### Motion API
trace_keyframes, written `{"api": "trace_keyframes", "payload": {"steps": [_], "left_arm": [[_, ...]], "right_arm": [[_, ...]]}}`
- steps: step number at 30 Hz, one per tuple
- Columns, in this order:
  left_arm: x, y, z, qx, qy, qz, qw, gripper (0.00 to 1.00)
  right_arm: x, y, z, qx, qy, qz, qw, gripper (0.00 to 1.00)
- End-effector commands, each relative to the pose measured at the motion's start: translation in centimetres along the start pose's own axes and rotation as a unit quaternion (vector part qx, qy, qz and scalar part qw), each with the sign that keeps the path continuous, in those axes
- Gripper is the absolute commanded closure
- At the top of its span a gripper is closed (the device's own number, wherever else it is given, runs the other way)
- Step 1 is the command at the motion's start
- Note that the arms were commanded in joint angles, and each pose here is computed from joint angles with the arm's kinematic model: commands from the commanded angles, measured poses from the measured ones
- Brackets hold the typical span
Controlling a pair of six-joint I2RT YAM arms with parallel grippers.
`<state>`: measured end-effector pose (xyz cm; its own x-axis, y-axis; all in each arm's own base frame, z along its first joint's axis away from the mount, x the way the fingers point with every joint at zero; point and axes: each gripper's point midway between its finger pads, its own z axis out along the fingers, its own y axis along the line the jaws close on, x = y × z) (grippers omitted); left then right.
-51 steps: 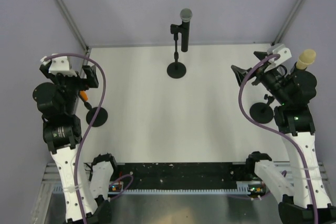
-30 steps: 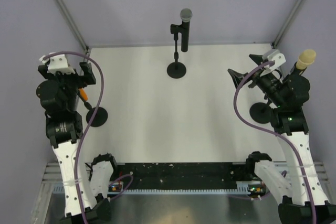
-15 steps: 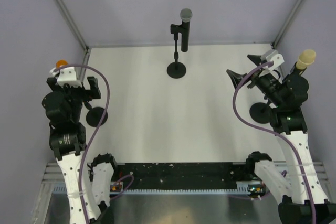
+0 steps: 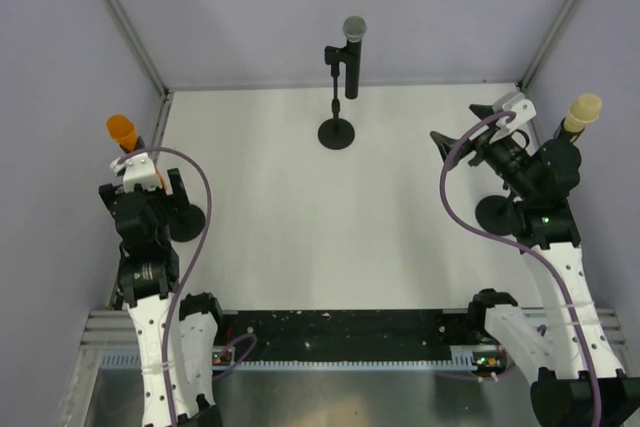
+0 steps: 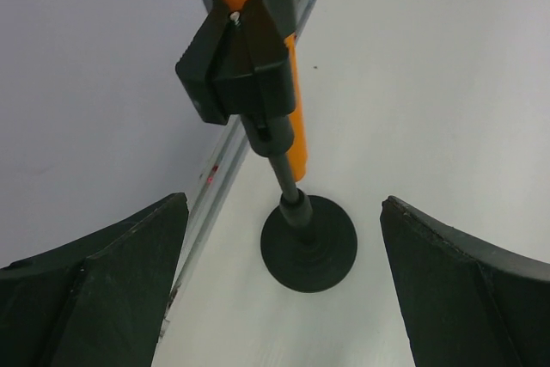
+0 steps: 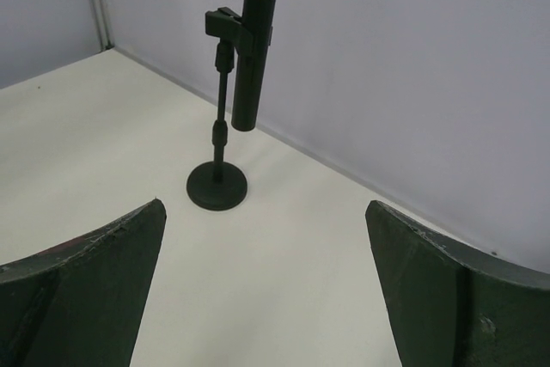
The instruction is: Remove the microphone from the stand
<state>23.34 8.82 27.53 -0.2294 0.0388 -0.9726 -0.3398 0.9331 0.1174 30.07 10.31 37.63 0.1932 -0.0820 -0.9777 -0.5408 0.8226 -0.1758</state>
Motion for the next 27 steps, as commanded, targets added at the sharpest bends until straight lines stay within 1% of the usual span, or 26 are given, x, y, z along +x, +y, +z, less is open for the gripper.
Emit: {"api": "trace_keyframes", "payload": {"steps": [1,2,4,7,13,16,18,24,25,27], "left_arm": [[-0.5,3.1,2.0,-0.098,-0.049,-0.012,0.994,0.01],[-0.2,3.6,2.4,-0.115,-0.057,-0.016,0.992,0.01],[-0.2,3.6,3.2,-0.120,-0.077,-0.015,0.990,0.01],[0.3,3.1,4.4,-0.110,-0.098,-0.016,0.989,0.01],[1.4,1.8,6.7,-0.083,-0.114,-0.032,0.989,0.01],[1.2,1.1,7.4,-0.067,-0.132,-0.037,0.988,0.04],[1.4,0.6,7.9,-0.054,-0.133,-0.037,0.989,0.08],[2.1,-0.2,9.3,-0.037,-0.124,-0.047,0.990,0.35],[2.3,-0.3,9.4,-0.035,-0.121,-0.048,0.991,0.39],[2.7,-0.5,9.5,-0.032,-0.119,-0.049,0.991,0.41]], "right_arm": [[-0.9,-0.4,0.3,0.008,-0.021,-0.008,1.000,0.01],[-0.8,-0.5,0.3,0.011,-0.020,-0.009,1.000,0.01],[-0.7,-0.5,0.3,0.011,-0.020,-0.012,1.000,0.01],[-0.3,-0.6,0.4,0.013,-0.018,-0.012,1.000,0.01],[-0.3,-0.7,0.3,0.015,-0.019,-0.016,1.000,0.01],[-0.1,-0.7,0.4,0.015,-0.017,-0.017,1.000,0.01],[-0.1,-0.7,0.3,0.016,-0.017,-0.019,1.000,0.01],[-0.2,-0.8,0.2,0.018,-0.019,-0.023,0.999,0.01],[-0.1,-0.7,0.2,0.017,-0.018,-0.023,0.999,0.01],[-0.1,-0.7,0.2,0.018,-0.018,-0.025,0.999,0.01]]}}
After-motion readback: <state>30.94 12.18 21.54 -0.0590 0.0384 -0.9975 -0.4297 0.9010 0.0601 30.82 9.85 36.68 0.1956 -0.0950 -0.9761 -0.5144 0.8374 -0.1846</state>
